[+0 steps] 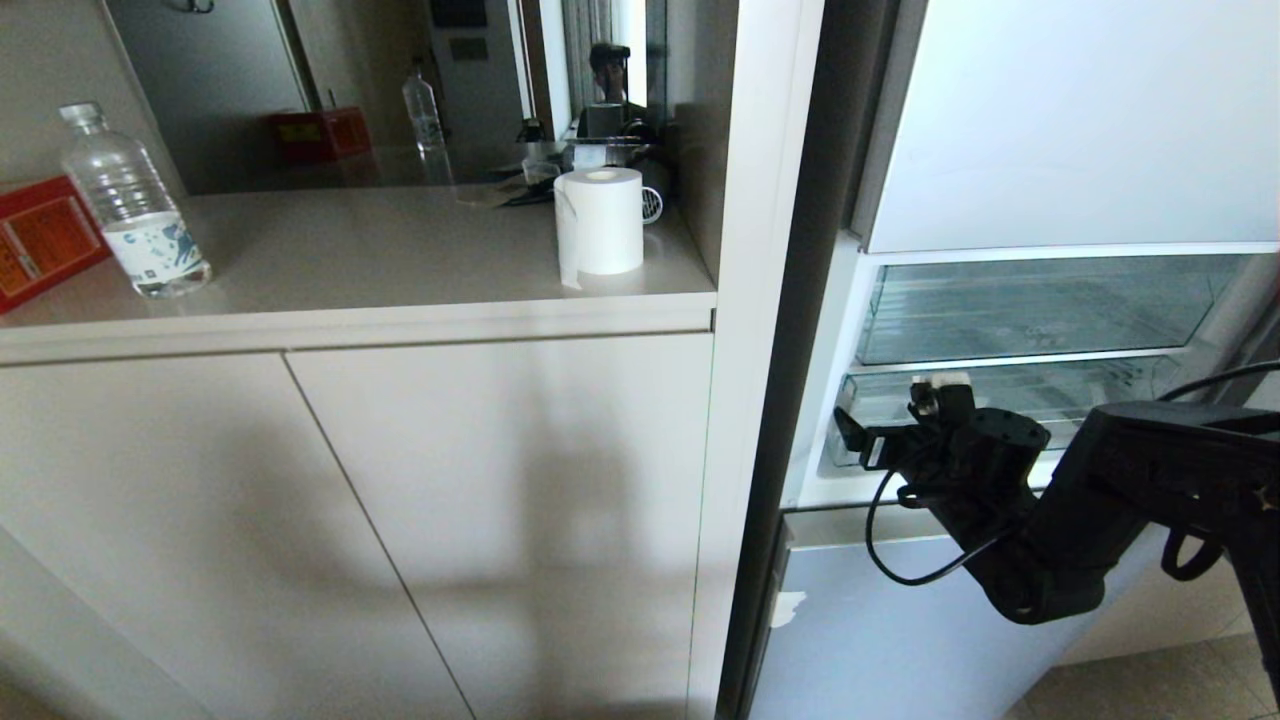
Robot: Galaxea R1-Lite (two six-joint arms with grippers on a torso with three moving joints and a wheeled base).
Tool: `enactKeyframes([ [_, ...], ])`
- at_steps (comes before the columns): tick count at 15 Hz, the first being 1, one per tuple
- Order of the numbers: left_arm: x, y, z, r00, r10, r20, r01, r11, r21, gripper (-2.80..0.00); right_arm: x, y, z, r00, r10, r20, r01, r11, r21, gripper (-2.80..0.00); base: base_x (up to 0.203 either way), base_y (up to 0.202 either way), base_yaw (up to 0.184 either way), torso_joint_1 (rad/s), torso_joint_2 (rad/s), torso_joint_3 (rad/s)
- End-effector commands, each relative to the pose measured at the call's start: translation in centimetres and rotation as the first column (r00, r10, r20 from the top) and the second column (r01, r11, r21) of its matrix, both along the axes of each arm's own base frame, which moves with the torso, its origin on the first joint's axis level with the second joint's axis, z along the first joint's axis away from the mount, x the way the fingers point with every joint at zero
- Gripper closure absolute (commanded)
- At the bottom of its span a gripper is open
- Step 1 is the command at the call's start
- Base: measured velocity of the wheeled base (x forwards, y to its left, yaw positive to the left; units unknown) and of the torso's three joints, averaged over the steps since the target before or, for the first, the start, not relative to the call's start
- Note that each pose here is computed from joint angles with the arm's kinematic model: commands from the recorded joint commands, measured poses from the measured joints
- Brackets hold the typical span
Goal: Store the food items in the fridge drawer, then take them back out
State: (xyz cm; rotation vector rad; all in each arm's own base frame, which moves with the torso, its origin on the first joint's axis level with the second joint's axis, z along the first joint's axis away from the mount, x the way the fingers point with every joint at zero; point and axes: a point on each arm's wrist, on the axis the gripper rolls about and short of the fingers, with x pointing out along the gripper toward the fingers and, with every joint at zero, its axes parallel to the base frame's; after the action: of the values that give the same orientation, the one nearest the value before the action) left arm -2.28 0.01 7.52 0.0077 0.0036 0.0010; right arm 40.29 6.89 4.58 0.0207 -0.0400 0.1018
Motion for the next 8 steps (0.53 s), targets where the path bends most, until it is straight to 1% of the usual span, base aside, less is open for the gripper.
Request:
enactKeyframes([
  [1,0.01,0.0,0.0,1.0,0.0,-0.001,0.0,1.0,0.0,0.0,0.33,0.19,0.1,1.0,0.001,0.019,-0.001,1.0,0.003,-2.8,0.0,0.0,0.0,0.0,0.0,0.0],
  [4,0.01,0.0,0.0,1.0,0.0,-0.001,0.0,1.0,0.0,0.0,0.46,0.21,0.26,1.0,0.003,0.027,-0.003,1.0,0.003,-2.8,0.0,0.0,0.0,0.0,0.0,0.0],
  [8,0.01,0.0,0.0,1.0,0.0,-0.001,0.0,1.0,0.0,0.0,1.13,0.39,0.86,0.998,-0.001,0.063,0.0,1.0,0.013,-2.8,0.0,0.0,0.0,0.0,0.0,0.0],
])
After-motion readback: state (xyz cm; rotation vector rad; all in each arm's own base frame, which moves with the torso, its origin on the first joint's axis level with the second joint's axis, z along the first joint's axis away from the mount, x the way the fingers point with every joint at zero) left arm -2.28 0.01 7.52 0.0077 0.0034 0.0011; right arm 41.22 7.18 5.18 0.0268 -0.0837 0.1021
